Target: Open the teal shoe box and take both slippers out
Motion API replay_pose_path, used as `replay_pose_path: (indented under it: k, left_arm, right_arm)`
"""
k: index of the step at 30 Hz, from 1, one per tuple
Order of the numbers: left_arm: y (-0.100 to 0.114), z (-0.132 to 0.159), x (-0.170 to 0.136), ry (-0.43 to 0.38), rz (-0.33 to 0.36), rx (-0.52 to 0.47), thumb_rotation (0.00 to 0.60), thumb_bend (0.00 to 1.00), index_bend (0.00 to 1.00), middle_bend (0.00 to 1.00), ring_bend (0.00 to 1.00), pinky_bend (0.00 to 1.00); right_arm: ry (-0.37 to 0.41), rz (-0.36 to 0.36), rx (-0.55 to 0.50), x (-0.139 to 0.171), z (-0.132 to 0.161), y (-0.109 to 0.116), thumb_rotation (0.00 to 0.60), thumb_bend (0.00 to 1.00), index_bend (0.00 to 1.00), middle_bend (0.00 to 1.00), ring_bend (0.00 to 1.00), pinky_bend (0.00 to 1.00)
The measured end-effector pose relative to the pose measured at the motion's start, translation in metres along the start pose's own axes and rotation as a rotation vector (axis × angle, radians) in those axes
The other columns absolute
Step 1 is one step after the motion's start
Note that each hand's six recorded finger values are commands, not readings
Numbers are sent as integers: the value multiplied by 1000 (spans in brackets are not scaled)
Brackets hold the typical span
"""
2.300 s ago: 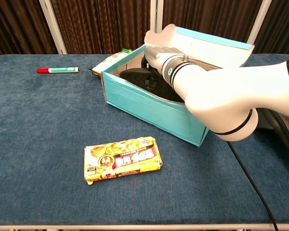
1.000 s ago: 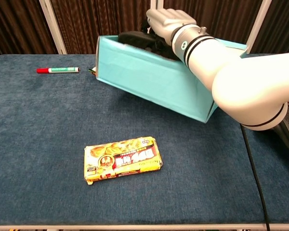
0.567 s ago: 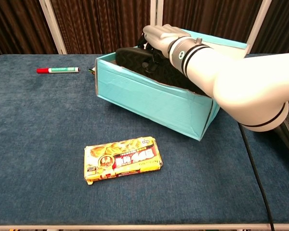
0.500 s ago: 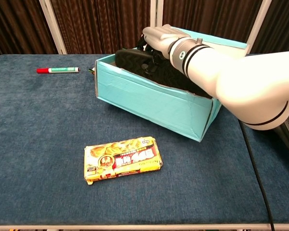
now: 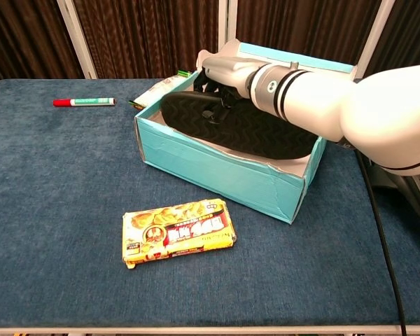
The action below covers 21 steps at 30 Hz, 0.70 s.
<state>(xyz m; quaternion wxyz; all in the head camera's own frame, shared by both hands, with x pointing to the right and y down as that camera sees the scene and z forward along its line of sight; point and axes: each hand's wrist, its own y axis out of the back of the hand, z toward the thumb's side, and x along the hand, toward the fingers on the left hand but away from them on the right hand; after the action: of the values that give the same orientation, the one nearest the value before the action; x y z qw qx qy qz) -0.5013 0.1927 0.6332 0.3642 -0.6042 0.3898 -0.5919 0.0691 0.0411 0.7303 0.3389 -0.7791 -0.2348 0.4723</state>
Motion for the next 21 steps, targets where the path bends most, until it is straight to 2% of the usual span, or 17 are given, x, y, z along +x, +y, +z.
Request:
replay_pose_path:
  k: [13,21]
  left_arm:
    - [1,2,1,-5,2,1,600,109,149,125,100,356]
    - [1,3,1,-6,4,-2,600,110,149,125,100,356]
  right_arm:
    - [82,-78,-57,11,5,30,600,588,903,748,588,689]
    - [141,-155,-111,13,27,59,600,592,903,749,588,691]
